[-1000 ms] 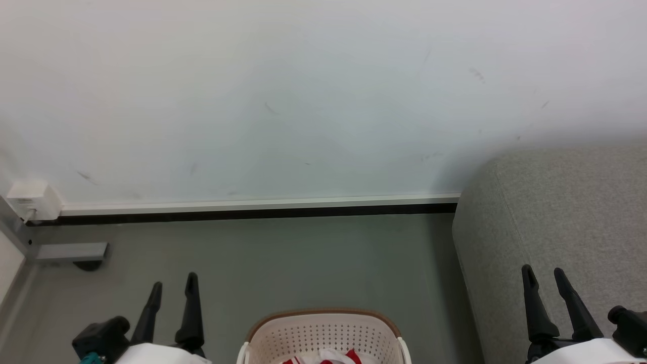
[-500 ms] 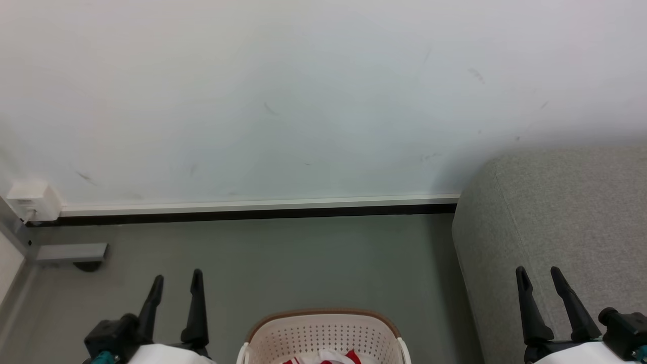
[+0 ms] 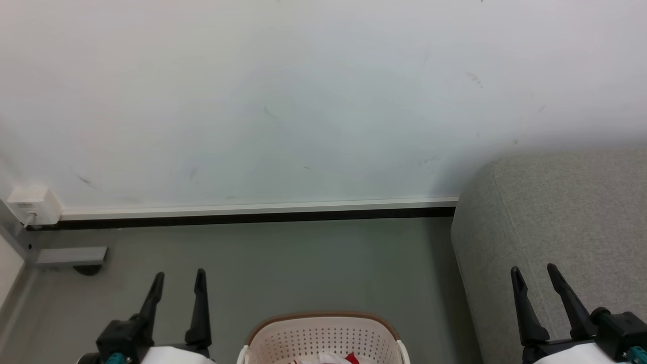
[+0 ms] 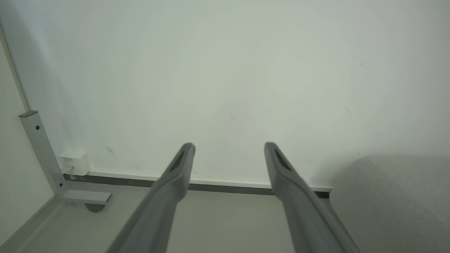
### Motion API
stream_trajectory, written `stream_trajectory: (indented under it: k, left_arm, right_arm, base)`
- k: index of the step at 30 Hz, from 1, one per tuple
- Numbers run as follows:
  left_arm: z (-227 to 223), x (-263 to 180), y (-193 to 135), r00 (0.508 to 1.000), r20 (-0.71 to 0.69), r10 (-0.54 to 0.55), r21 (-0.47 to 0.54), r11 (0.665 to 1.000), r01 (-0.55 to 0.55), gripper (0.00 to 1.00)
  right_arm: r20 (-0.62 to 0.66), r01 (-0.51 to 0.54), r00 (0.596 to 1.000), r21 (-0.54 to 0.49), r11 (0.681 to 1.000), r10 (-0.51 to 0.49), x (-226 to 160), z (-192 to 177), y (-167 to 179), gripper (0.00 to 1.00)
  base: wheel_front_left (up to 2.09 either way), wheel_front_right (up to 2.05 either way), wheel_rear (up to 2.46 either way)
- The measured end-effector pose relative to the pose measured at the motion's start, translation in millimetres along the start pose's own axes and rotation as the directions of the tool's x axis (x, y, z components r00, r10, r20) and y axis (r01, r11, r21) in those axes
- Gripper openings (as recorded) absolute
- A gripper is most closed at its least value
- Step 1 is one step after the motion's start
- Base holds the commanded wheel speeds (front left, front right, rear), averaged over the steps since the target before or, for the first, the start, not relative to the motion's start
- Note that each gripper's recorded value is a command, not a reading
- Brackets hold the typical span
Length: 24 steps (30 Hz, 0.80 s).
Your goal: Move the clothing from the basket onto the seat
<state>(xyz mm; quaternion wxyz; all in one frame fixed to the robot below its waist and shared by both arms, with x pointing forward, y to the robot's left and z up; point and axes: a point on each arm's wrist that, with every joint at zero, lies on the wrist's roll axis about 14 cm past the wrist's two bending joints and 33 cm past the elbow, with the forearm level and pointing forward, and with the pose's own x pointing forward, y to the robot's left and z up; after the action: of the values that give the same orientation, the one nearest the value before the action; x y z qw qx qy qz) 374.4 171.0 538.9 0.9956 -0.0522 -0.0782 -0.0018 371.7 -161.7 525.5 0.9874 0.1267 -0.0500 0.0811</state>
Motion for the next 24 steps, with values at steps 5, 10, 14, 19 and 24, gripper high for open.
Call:
stream_trajectory:
  k: [5, 10, 14, 19, 24]
  left_arm:
    - [2.8, 0.0, -2.4, 1.000, 0.014, -0.010, 0.038, 0.999, 0.010, 1.00]
    - [5.1, -0.2, -3.9, 0.999, 0.027, -0.020, 0.075, 0.997, 0.018, 1.00]
    - [7.0, -0.2, -5.0, 0.999, 0.037, -0.027, 0.099, 0.995, 0.023, 1.00]
    - [8.4, -0.1, -6.4, 0.998, 0.046, -0.031, 0.116, 0.993, 0.026, 1.00]
    - [8.2, 0.5, -6.1, 0.999, 0.045, -0.030, 0.115, 0.993, 0.025, 1.00]
  right_arm:
    - [0.007, -0.017, 1.000, -0.039, 0.999, 0.017, 0.2, 2.0, 2.9, 1.00]
    - [0.016, -0.028, 0.999, -0.063, 0.998, 0.029, 0.2, 4.1, 5.5, 1.00]
    - [0.022, -0.036, 0.999, -0.090, 0.995, 0.038, -0.1, 5.4, 7.1, 1.00]
    - [0.030, -0.041, 0.999, -0.100, 0.994, 0.044, -0.1, 7.4, 8.3, 1.00]
    - [0.032, -0.037, 0.999, -0.097, 0.995, 0.040, -0.6, 7.9, 7.3, 1.00]
  base:
    - [0.00, 0.00, 0.00]
    - [0.00, 0.00, 0.00]
    - [0.00, 0.00, 0.00]
    - [0.00, 0.00, 0.00]
    - [0.00, 0.00, 0.00]
